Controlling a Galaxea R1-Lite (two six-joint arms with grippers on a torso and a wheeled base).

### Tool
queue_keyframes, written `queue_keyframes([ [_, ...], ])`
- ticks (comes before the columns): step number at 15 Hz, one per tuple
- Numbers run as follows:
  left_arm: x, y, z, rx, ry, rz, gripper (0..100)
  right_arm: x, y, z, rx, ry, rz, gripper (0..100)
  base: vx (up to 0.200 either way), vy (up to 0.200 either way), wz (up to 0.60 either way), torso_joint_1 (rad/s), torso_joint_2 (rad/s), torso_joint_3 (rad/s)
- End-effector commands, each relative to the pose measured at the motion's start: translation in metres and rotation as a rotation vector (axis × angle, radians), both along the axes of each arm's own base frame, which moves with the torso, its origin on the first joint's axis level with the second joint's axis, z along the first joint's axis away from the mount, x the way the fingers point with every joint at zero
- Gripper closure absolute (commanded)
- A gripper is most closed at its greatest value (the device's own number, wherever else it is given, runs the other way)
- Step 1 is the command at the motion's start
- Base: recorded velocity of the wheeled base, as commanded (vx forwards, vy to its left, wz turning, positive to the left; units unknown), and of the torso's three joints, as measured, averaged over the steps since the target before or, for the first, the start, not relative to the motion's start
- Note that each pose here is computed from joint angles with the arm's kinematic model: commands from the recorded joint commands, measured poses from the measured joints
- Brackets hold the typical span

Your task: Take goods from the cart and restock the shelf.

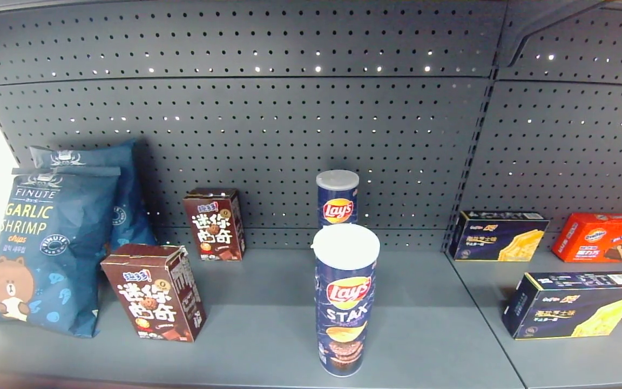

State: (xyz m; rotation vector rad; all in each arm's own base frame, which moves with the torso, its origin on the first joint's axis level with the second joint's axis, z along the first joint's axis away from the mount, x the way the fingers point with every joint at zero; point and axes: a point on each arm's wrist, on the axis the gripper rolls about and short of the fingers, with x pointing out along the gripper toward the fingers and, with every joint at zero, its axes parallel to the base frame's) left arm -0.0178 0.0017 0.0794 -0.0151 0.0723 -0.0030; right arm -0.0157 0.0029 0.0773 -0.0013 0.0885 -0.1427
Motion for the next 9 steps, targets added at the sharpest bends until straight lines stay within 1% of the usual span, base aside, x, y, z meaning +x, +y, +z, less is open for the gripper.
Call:
queue_keyframes([
  [1, -0.0003, -0.0002, -0.0004, 0.0, -0.003, 0.013, 0, -0.0003, -0.0031, -0.0001, 0.0, 0.001, 0.194, 0, 0.0, 0.0, 0.0, 0.0, 0.0, 0.0],
  [2, -0.0054, -0.0006, -0.0023, -0.005, -0.08, 0.053, 0, -0.0005, -0.0033, 0.0, 0.001, -0.004, 0.208, 0, 0.0, 0.0, 0.0, 0.0, 0.0, 0.0],
  [4, -0.0047, -0.0008, -0.0022, -0.002, -0.083, 0.045, 0, -0.0071, -0.0024, -0.0015, -0.002, -0.091, 0.152, 0, 0.0, 0.0, 0.0, 0.0, 0.0, 0.0],
  [9, -0.0048, -0.0008, -0.0024, -0.002, -0.083, 0.045, 0, -0.0071, -0.0026, -0.0013, 0.0, -0.093, 0.155, 0, 0.0, 0.0, 0.0, 0.0, 0.0, 0.0],
])
